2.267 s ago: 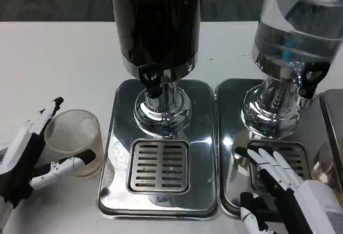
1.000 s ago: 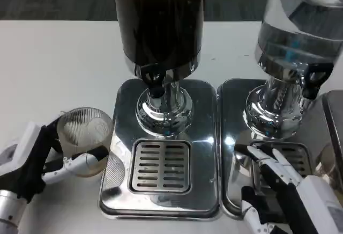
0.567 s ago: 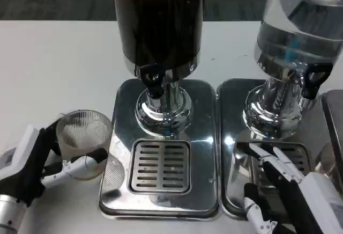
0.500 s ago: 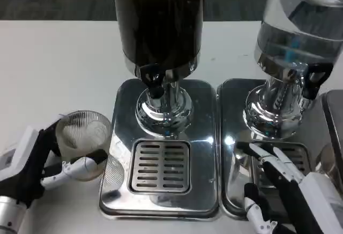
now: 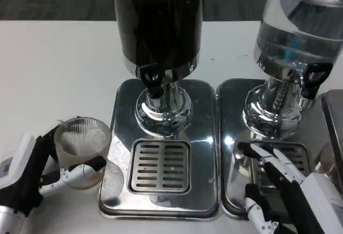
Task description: Grasp the cup under the faucet to collect the drink, then remove the cup.
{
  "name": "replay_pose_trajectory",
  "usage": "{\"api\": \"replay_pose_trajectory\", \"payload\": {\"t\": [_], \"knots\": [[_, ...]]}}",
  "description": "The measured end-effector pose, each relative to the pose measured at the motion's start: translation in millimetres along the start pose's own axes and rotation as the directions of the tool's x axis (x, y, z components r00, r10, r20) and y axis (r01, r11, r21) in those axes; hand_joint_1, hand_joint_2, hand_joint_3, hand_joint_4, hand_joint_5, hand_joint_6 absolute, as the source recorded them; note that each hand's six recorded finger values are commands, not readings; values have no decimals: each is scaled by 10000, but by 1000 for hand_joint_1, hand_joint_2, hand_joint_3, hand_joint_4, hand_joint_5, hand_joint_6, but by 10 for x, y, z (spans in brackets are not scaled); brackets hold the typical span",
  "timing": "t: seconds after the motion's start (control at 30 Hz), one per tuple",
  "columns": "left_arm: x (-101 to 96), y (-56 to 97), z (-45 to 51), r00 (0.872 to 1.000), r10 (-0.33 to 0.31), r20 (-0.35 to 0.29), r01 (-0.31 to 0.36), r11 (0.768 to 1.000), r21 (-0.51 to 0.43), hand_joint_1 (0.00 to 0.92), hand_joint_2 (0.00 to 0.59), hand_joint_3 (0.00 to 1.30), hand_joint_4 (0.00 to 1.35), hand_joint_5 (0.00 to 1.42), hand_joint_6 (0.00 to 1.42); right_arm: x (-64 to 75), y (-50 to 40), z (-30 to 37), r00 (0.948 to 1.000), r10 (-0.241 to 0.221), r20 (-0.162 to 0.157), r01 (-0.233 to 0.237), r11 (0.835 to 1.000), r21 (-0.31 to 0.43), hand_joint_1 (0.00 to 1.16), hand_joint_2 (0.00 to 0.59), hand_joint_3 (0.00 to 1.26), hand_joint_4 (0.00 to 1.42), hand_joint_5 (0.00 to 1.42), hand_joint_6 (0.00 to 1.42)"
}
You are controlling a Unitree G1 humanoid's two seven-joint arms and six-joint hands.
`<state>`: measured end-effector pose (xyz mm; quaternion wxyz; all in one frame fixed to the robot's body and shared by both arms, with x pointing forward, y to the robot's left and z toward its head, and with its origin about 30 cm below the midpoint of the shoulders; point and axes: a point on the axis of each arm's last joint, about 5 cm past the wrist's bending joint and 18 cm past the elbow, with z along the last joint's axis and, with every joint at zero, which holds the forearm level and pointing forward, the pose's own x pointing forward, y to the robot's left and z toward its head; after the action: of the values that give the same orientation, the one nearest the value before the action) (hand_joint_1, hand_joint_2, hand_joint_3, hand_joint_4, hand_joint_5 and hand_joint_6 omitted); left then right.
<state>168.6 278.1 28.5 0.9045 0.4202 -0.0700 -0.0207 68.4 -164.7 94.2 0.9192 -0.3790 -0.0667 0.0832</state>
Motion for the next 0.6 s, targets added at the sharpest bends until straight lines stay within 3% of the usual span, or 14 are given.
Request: {"api": "replay_pose_trajectory", "payload": {"t": [0.23, 0.43, 0.6], "knots": [[11, 37, 26, 9983, 483, 341, -474, 9985, -261, 214, 235, 342, 380, 652, 752, 8, 1, 3, 10000, -6, 43, 6, 10000, 6, 468, 572, 176, 187, 86, 162], [23, 68, 25, 9960, 850, 274, -839, 9957, -389, 214, 234, 344, 381, 652, 753, 22, -1, 5, 9999, -44, 94, 44, 10000, 11, 467, 572, 177, 187, 86, 162], [48, 38, 46, 9963, 801, 318, -783, 9954, -543, 211, 231, 344, 381, 652, 755, 21, 2, 7, 9999, -58, 83, 58, 10000, 29, 467, 572, 177, 187, 86, 162]]}}
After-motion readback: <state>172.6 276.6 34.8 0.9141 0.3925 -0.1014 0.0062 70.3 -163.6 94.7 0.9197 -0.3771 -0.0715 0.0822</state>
